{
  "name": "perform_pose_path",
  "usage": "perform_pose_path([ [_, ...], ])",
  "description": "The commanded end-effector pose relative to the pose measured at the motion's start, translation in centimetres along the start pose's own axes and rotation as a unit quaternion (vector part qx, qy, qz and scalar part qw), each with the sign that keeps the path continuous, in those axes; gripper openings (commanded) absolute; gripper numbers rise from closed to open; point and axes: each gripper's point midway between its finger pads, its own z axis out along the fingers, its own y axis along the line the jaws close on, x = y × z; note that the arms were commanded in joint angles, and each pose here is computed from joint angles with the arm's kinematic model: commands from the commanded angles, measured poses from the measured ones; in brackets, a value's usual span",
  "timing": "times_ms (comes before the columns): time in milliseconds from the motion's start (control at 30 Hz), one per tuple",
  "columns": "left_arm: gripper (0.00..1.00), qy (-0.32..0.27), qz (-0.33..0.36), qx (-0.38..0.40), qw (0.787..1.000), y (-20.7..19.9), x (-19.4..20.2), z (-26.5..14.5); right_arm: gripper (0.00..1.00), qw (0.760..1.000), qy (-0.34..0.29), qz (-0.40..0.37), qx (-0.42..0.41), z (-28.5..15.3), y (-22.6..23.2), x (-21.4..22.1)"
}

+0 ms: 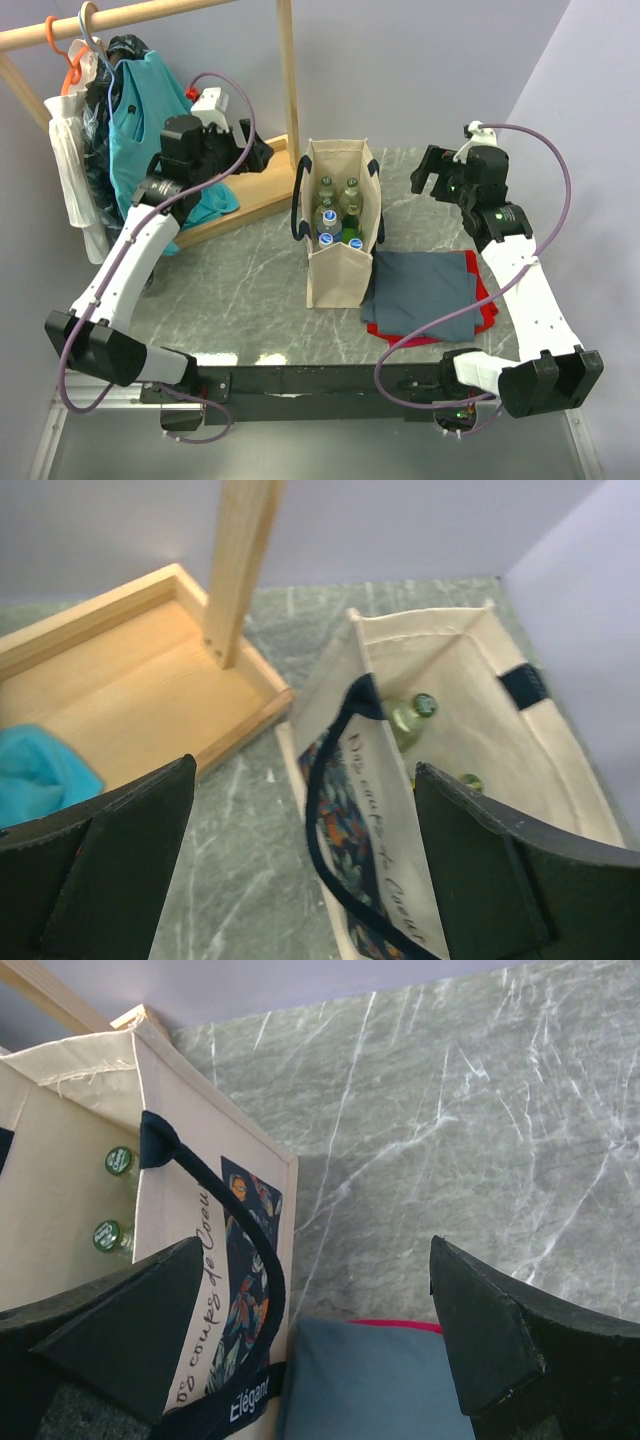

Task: Take the beverage out of the canvas bag
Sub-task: Take out the drink from the canvas bag.

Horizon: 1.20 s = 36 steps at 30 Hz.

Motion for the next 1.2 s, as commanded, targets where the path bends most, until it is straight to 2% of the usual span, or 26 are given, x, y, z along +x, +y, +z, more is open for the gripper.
perform_pose_path([
  [0, 0.96, -0.026, 0.029, 0.070, 0.997, -3.5, -3.7, -0.4, 1.00, 1.000, -0.027, -0.003, -0.016, -0.3, 0.7, -1.7],
  [100, 0.96, -0.014, 0.042, 0.070, 0.997, -4.1, -3.8, 0.3, 1.00, 1.000, -0.021, -0.004, -0.019, -0.1, 0.8, -1.4],
  [167, 0.96, 0.014, 0.043, 0.087, 0.995, -5.0, -2.7, 1.2, 1.00, 1.000, -0.021, -0.003, -0.018, -0.1, 0.8, -1.4],
  [200, 0.96, 0.008, 0.044, 0.100, 0.994, -5.8, -3.8, 1.1, 1.00, 1.000, -0.021, -0.003, -0.019, -0.1, 0.9, -1.4],
  [267, 0.96, 0.033, 0.044, 0.105, 0.993, -6.5, -2.7, 2.5, 1.00, 1.000, -0.023, -0.002, -0.018, -0.1, 0.8, -1.6],
  [500, 0.97, 0.036, 0.084, 0.159, 0.983, -11.9, -2.1, 4.6, 1.00, 0.999, -0.008, -0.007, -0.036, 0.0, 1.4, -1.1],
  [533, 0.96, 0.047, 0.084, 0.165, 0.982, -12.3, -1.4, 5.4, 1.00, 0.999, -0.006, -0.012, -0.045, 0.0, 1.7, -1.0],
  [667, 0.96, 0.064, 0.102, 0.167, 0.979, -14.3, 0.3, 6.9, 1.00, 0.985, 0.005, -0.024, -0.170, -1.4, 6.3, -0.9],
  [833, 0.96, 0.082, 0.102, 0.165, 0.978, -14.8, 2.0, 7.9, 1.00, 0.970, 0.032, -0.039, -0.238, -2.3, 9.1, 0.1],
  [933, 0.96, 0.086, 0.105, 0.162, 0.977, -14.8, 2.6, 8.1, 1.00, 0.953, 0.051, -0.064, -0.293, -3.3, 11.4, 1.1],
  [1100, 0.96, 0.091, 0.107, 0.161, 0.977, -14.9, 3.3, 8.2, 1.00, 0.960, 0.098, -0.081, -0.248, -1.5, 11.0, 3.5],
  [1133, 0.96, 0.090, 0.107, 0.163, 0.977, -14.9, 3.3, 8.1, 0.90, 0.962, 0.103, -0.081, -0.239, -1.2, 10.7, 3.6],
  [1167, 0.96, 0.092, 0.105, 0.165, 0.976, -15.0, 3.5, 8.2, 0.86, 0.961, 0.119, -0.080, -0.237, -0.5, 10.6, 4.5],
])
